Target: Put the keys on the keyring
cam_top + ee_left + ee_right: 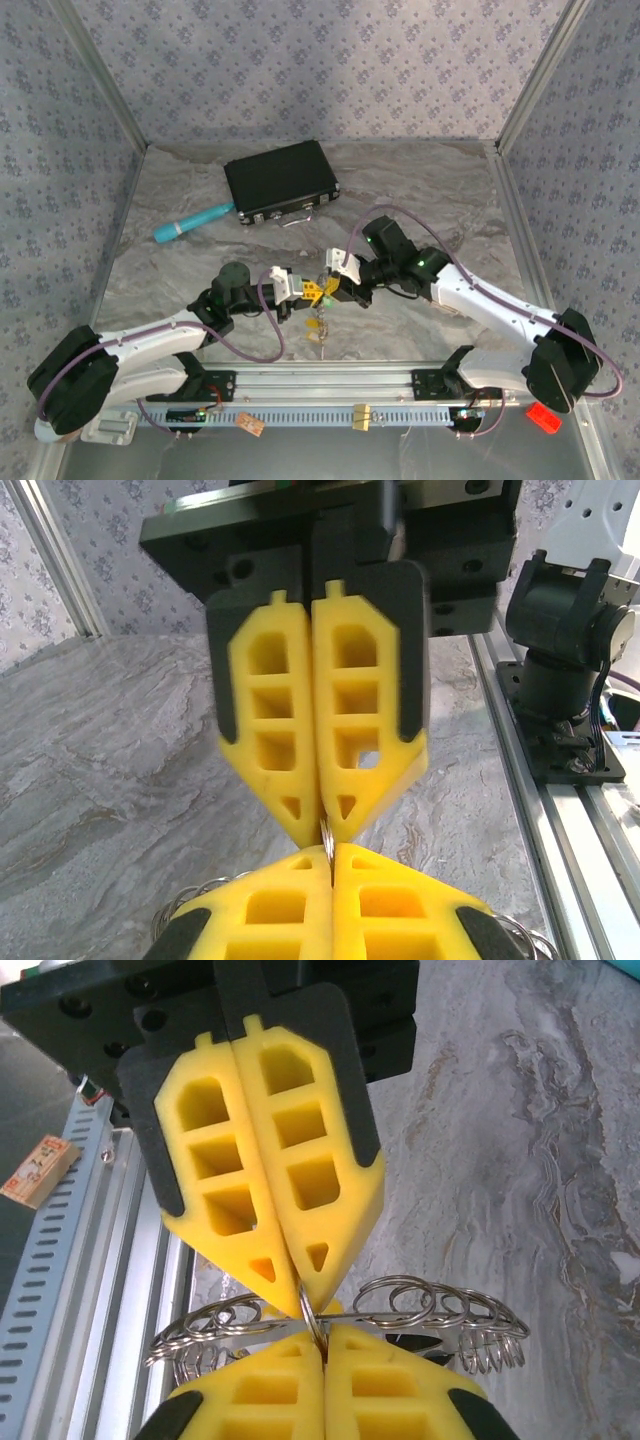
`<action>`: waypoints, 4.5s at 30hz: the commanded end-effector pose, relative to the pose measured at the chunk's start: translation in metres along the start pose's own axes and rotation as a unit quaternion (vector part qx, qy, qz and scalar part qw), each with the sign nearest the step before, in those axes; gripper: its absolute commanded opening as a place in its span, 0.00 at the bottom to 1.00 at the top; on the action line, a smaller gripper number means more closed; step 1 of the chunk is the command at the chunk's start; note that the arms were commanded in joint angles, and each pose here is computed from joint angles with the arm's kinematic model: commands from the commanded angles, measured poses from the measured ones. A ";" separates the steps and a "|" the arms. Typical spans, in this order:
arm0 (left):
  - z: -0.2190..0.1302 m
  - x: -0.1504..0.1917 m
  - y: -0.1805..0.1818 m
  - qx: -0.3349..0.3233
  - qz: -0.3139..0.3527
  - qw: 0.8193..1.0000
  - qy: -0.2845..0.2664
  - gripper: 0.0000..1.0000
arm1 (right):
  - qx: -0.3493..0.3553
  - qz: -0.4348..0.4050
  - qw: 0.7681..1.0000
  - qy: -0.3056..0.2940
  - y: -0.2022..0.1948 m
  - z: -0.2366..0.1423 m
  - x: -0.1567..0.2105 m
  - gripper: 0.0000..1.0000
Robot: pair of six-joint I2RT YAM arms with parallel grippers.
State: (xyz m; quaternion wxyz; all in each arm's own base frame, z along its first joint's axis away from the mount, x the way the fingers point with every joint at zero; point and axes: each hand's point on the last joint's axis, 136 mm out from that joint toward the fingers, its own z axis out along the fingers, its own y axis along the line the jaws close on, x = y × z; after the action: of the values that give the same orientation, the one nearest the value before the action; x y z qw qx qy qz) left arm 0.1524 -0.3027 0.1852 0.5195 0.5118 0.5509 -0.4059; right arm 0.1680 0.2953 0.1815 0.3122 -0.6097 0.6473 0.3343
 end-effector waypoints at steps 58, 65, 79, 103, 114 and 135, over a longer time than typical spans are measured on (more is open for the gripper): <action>-0.005 -0.033 0.009 -0.029 0.045 0.998 -0.028 0.00 | 0.008 0.025 1.000 0.000 -0.003 0.007 -0.013 0.16; -0.005 -0.033 0.010 -0.030 0.045 0.998 -0.027 0.00 | 0.037 0.019 0.999 -0.008 -0.008 -0.004 -0.011 0.17; -0.002 -0.033 0.010 -0.026 0.045 0.998 -0.027 0.00 | 0.056 0.023 0.998 0.002 0.001 0.002 0.009 0.36; -0.001 -0.027 0.015 -0.033 0.041 0.999 -0.001 0.00 | 0.110 -0.004 0.994 -0.007 -0.014 -0.003 -0.001 0.04; 0.003 -0.016 0.015 -0.028 0.031 0.999 0.027 0.00 | 0.122 -0.019 0.992 0.002 -0.012 -0.021 -0.009 0.00; -0.127 -0.046 0.121 -0.483 -0.019 0.875 -0.022 0.69 | 0.096 -0.096 0.990 -0.027 -0.006 0.004 -0.081 0.00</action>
State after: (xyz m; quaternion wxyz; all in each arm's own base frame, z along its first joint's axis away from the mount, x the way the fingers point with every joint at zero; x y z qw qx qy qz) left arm 0.2261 -0.2224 0.2395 0.6677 0.3159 0.6452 -0.1954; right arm 0.1754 0.3188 0.2195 0.3798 -0.6174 0.6455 0.2407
